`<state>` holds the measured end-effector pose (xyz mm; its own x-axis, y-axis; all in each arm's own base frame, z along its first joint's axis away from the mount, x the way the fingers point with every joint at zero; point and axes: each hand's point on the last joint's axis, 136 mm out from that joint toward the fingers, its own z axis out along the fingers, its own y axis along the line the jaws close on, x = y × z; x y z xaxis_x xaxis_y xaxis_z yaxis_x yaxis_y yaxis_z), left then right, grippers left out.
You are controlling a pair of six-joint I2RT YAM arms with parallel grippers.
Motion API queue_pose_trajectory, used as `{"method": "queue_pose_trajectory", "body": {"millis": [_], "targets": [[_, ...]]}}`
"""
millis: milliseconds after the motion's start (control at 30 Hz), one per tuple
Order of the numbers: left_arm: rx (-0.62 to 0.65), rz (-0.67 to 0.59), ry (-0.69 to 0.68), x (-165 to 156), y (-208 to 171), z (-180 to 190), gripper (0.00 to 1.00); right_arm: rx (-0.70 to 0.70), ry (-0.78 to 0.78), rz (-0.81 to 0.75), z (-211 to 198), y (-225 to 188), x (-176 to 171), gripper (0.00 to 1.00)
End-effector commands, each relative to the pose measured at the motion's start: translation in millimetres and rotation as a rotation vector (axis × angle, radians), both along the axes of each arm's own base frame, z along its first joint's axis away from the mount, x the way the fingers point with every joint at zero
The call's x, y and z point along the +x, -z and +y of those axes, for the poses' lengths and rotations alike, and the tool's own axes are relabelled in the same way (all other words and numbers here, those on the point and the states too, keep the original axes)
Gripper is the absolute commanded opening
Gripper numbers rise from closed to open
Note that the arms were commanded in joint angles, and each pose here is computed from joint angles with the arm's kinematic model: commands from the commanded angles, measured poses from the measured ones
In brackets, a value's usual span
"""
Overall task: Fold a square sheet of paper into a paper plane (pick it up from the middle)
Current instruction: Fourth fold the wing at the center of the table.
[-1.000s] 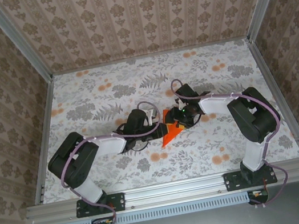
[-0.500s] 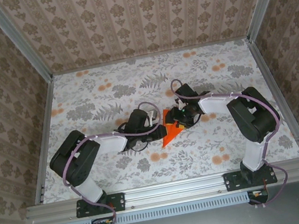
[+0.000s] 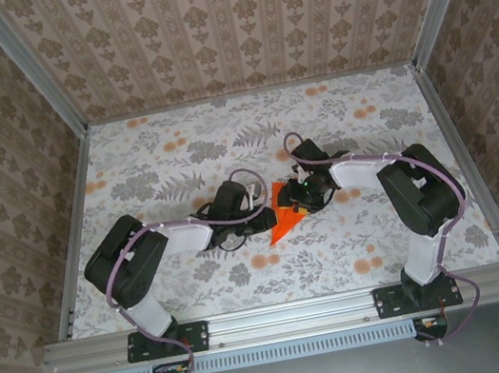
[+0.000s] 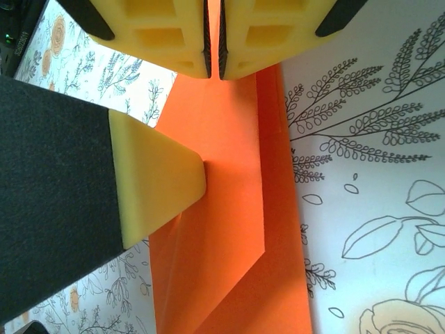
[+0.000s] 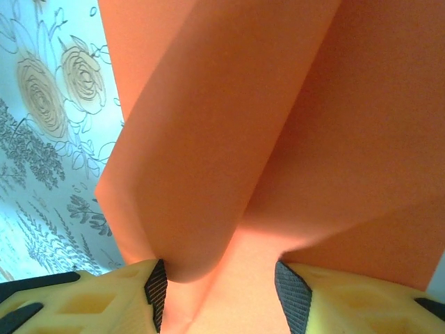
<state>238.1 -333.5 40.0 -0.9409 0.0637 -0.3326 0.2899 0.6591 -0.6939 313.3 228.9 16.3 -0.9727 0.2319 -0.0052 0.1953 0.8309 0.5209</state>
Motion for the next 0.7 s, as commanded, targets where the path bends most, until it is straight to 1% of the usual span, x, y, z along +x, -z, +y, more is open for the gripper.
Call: {"method": "queue_pose_trajectory", "body": {"millis": [0,467,600,667], "targets": [[0.026,0.000,0.004,4,7,1,0.14,-0.325,0.032,0.181,-60,70,-44,0.52],[0.032,0.010,0.005,5,10,1,0.14,-0.448,0.013,0.227,-76,86,-54,0.49],[0.019,-0.002,0.010,7,5,0,0.14,-0.446,0.022,0.228,-77,88,-55,0.49],[0.015,-0.005,0.014,6,4,-1,0.14,-0.429,0.025,0.227,-74,88,-54,0.51]]}}
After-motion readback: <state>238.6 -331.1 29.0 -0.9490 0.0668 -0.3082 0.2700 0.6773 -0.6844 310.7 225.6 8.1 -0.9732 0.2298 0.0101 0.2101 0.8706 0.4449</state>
